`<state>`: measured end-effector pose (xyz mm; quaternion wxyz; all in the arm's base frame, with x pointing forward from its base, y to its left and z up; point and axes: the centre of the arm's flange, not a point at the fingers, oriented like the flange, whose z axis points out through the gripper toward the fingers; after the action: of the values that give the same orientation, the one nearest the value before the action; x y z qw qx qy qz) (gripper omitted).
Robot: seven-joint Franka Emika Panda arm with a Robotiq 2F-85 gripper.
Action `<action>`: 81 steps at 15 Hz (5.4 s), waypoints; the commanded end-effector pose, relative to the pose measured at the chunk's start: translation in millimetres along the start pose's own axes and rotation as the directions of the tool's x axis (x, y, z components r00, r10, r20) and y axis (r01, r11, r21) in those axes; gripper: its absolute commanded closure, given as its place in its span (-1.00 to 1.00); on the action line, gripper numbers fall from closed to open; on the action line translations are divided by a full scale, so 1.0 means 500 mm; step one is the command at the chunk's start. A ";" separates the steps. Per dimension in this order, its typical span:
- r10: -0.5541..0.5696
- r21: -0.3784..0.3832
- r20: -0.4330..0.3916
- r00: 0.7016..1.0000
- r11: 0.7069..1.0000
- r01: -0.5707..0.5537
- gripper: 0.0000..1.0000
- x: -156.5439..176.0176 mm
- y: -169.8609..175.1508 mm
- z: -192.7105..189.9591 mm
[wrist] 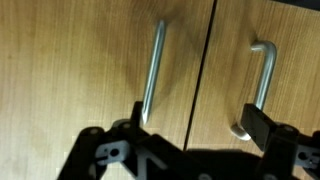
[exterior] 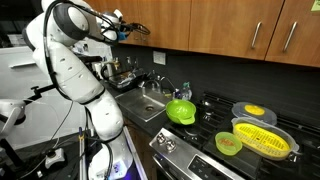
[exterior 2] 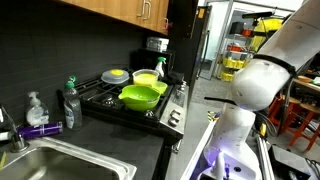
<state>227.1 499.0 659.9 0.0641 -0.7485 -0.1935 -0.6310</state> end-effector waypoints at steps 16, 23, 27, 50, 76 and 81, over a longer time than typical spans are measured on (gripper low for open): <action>0.067 0.008 -0.049 0.997 0.998 -0.067 -0.16 0.002 0.017 0.013; 0.072 0.005 -0.066 0.995 0.997 -0.072 1.00 -0.007 0.021 0.007; 0.066 0.008 -0.070 0.995 0.998 -0.066 1.00 -0.011 0.015 0.004; 0.061 0.017 -0.065 0.996 0.998 -0.060 1.00 -0.072 -0.009 -0.092; 0.017 0.002 -0.076 0.997 1.000 -0.016 -0.92 -0.035 0.003 -0.097; 0.017 0.005 -0.068 0.998 1.000 -0.017 -1.00 -0.029 0.021 -0.084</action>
<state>184.7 478.4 651.3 0.0728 -0.7262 -0.1830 -0.6587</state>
